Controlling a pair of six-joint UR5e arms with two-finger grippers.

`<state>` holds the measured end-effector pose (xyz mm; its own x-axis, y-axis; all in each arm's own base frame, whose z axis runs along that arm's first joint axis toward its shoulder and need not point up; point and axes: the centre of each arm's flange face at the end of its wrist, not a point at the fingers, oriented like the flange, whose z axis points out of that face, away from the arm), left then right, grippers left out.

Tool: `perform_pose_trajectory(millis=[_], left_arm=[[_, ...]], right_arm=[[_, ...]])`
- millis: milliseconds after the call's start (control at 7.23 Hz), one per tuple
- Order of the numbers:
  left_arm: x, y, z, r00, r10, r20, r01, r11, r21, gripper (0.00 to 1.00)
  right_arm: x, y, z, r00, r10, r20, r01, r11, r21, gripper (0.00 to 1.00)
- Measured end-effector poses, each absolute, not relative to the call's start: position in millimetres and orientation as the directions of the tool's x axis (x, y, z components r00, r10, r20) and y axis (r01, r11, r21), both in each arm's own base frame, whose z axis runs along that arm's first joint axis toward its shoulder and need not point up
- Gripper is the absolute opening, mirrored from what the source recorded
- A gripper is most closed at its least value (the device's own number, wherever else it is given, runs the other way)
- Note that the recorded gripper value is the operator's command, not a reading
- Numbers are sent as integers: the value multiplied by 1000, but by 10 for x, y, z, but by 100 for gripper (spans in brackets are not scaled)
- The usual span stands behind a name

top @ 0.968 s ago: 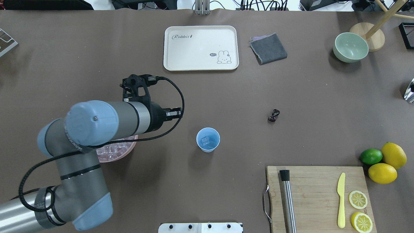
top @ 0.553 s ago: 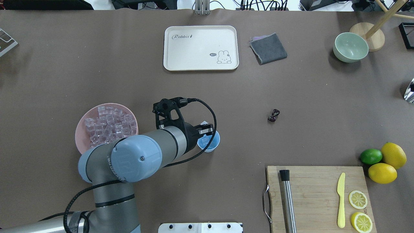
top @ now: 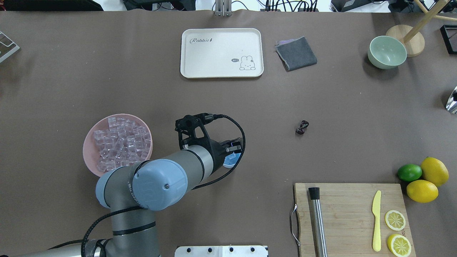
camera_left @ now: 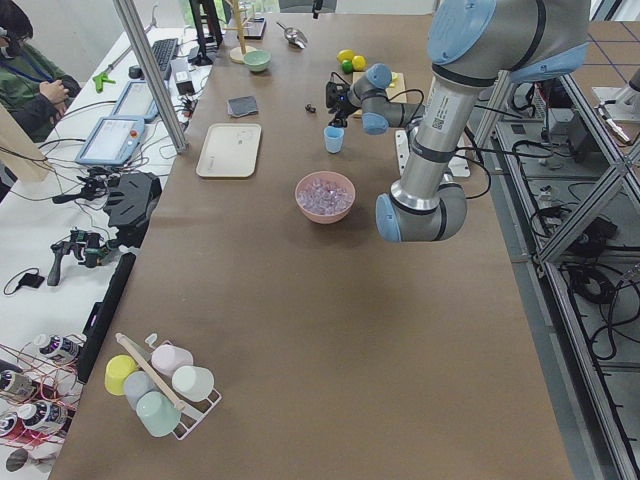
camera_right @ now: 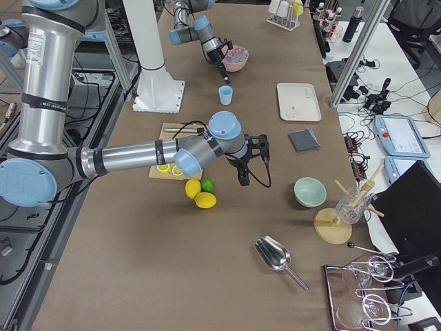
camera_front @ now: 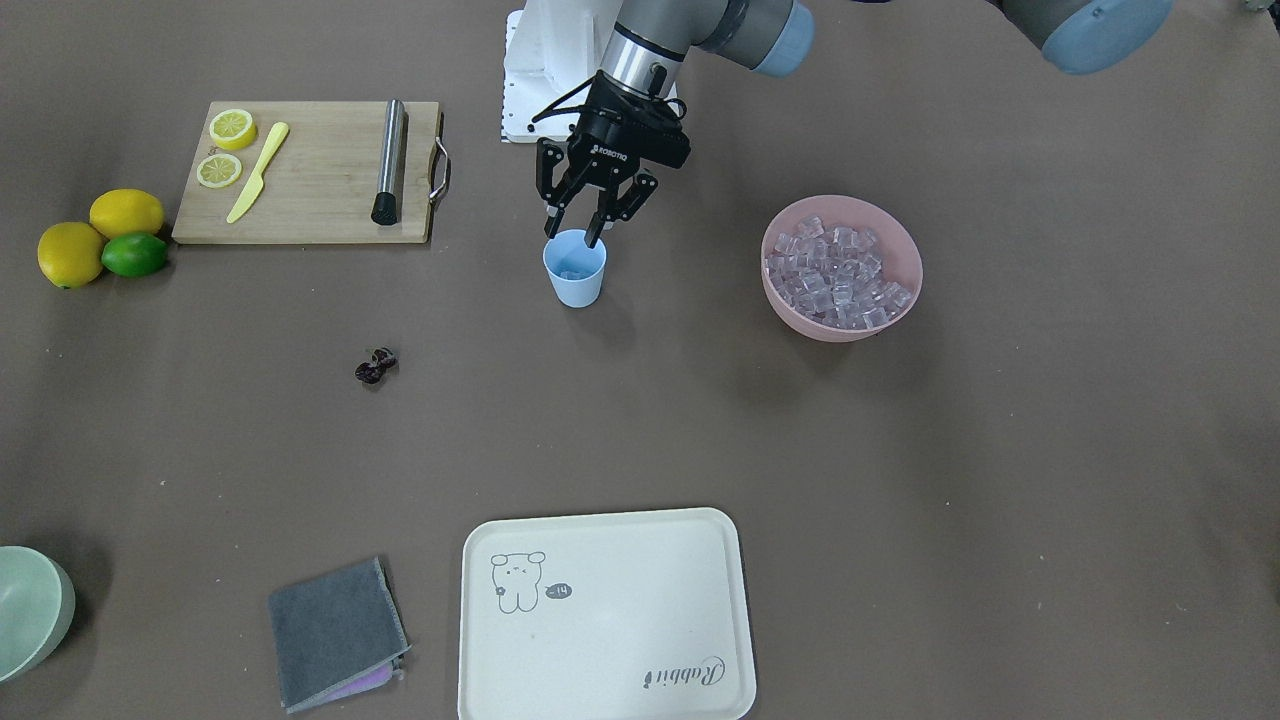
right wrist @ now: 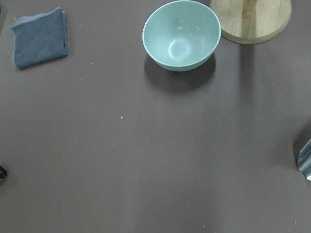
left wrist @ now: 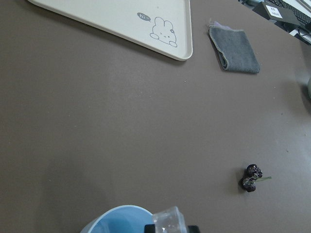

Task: Put ice and cherries in cup
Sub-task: 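Carry the ice cube to the light-blue cup and release it, then withdraw the left arm to rest while the right gripper reaches toward the cherries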

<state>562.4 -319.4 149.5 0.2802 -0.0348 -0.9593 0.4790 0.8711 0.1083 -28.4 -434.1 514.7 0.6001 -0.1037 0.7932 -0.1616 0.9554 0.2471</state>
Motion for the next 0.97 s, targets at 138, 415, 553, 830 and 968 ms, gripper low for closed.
perform_pose_trajectory(millis=[138,415,553,830,968], left_arm=[[5627,-3183,1532,284,-35,-958,478,872,110,98],[5469,-3185,1503,305,-11,-952,468,872,140,99],[5233,-3187,1486,365,32,-931,432,879,199,99],[4521,-3546,1548,519,60,-853,300,922,247,99],[4091,-3782,1665,579,82,-811,233,937,261,99]], right_arm=[[-284,-4340,5141,600,-105,793,-162,955,249,100],[-300,-4393,5032,593,-108,798,-171,952,256,100],[-346,-4486,4906,586,-101,804,-186,949,255,100],[-691,-4693,4610,571,-69,818,-214,949,230,100],[-992,-4772,4461,568,-42,822,-230,951,208,100]])
